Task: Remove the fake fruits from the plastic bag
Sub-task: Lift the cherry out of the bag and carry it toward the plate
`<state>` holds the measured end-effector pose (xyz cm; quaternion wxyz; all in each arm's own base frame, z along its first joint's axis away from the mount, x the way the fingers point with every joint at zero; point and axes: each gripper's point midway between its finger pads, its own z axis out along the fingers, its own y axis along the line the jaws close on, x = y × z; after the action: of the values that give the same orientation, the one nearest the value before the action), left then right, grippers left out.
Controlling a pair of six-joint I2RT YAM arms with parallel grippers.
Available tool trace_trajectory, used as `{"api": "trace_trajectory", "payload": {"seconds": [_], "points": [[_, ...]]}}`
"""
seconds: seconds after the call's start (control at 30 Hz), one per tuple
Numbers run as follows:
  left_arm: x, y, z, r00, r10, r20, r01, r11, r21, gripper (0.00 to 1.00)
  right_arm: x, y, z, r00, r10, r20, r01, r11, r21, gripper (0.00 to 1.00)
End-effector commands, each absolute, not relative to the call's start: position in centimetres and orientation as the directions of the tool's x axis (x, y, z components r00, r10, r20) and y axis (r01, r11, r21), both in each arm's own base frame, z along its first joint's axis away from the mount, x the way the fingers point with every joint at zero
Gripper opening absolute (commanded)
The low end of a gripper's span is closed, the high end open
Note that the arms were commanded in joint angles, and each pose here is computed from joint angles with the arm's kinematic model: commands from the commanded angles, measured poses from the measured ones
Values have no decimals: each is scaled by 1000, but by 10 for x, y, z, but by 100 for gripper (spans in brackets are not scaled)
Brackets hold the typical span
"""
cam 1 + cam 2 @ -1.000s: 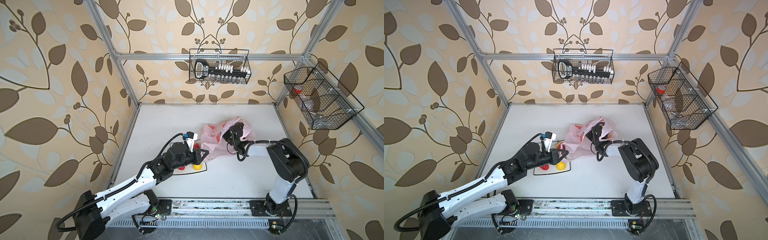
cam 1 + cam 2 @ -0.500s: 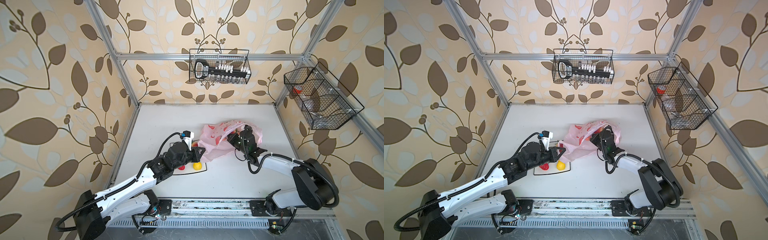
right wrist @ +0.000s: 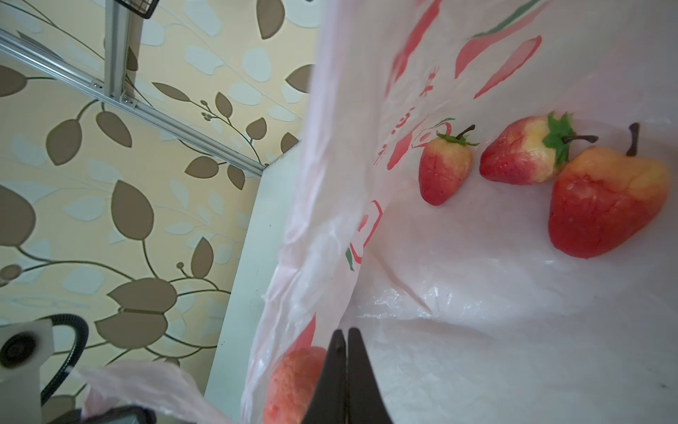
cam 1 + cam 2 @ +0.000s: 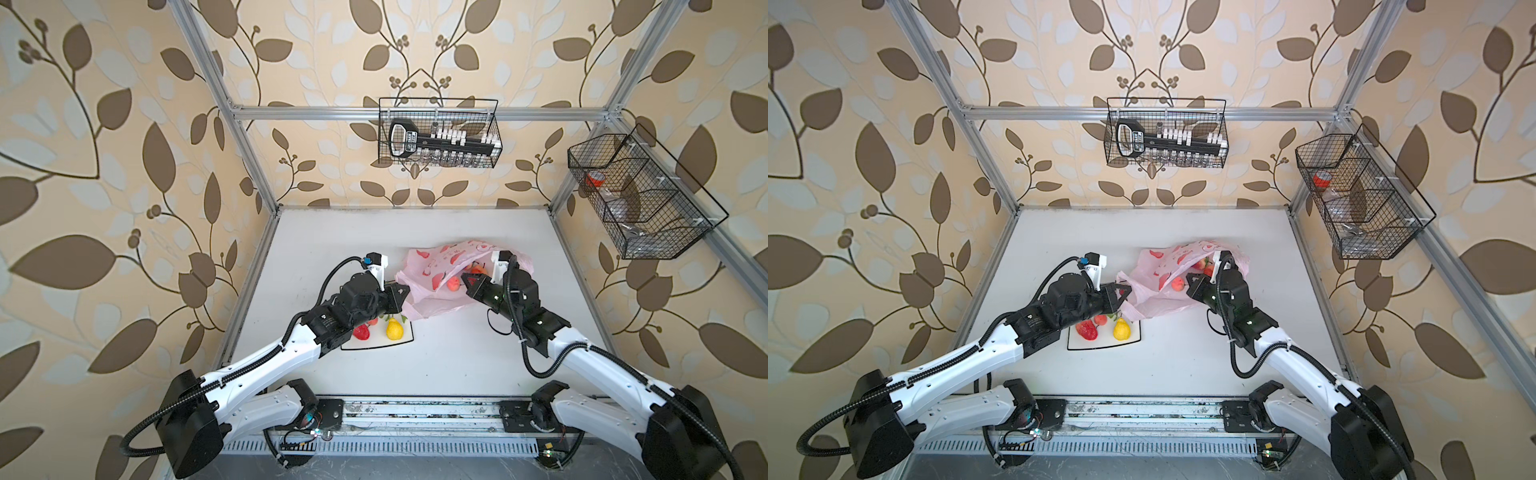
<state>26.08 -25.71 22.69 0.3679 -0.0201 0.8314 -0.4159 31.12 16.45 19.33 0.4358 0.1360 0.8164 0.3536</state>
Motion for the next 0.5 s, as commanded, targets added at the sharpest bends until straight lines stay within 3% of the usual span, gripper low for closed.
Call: {"api": "trace_trajectory", "payload": {"seconds": [0.0, 0.47], "points": [[267, -261, 257, -688, -361, -630, 331, 616, -715, 0, 284, 167, 183, -649, 448, -616, -129, 733, 668, 3], [271, -246, 252, -693, -365, -622, 321, 616, -719, 0, 208, 216, 223, -655, 255, -712, -401, 680, 613, 4]]}}
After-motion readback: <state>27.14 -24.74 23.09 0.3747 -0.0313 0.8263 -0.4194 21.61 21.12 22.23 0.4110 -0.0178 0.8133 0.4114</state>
